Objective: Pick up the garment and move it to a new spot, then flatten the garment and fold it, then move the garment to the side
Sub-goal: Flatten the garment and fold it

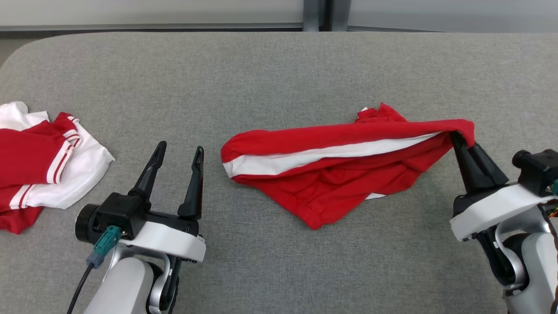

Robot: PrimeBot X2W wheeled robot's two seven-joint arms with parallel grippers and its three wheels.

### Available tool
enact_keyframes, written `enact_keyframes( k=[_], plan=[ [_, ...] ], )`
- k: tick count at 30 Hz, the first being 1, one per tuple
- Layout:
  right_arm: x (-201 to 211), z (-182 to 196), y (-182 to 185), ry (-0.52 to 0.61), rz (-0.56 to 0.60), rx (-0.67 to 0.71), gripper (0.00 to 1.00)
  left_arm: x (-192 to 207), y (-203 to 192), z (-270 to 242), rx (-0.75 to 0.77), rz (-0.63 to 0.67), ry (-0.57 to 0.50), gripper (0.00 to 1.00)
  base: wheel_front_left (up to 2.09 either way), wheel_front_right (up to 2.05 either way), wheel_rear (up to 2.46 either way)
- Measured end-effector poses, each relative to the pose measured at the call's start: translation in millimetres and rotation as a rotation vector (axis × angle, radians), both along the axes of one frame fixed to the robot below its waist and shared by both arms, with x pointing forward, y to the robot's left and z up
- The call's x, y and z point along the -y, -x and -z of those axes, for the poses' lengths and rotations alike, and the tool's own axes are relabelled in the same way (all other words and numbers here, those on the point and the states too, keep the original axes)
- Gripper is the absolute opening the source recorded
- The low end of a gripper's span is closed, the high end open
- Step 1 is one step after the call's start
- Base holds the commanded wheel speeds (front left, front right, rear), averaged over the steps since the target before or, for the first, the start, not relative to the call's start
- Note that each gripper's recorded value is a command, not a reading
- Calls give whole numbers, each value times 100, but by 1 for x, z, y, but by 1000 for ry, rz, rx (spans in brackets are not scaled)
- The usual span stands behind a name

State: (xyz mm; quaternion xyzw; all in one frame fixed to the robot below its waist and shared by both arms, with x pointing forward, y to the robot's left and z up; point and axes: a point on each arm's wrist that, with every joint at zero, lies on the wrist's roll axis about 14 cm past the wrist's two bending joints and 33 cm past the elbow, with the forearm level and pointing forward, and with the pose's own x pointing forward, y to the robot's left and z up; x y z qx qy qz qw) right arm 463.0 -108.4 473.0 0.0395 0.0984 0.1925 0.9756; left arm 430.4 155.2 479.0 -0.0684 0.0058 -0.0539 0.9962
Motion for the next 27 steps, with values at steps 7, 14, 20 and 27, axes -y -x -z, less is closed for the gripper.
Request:
enact_keyframes(
  k=[7, 14, 20, 27],
  plan=[
    [13, 36, -17, 20, 40, -76, 88, -2, -3, 11, -27, -6, 0, 100, 0, 0, 0],
    [24, 38, -3, -28, 97, -48, 100, -3, -7, 5, -7, -7, -3, 100, 0, 0, 0],
    [48, 7, 12, -60, 179, 73, 100, -7, -5, -3, 14, -10, -12, 100, 0, 0, 0],
    [67, -35, 30, -50, 237, 180, 100, -8, 7, -7, 21, -9, -12, 100, 0, 0, 0]
  ],
)
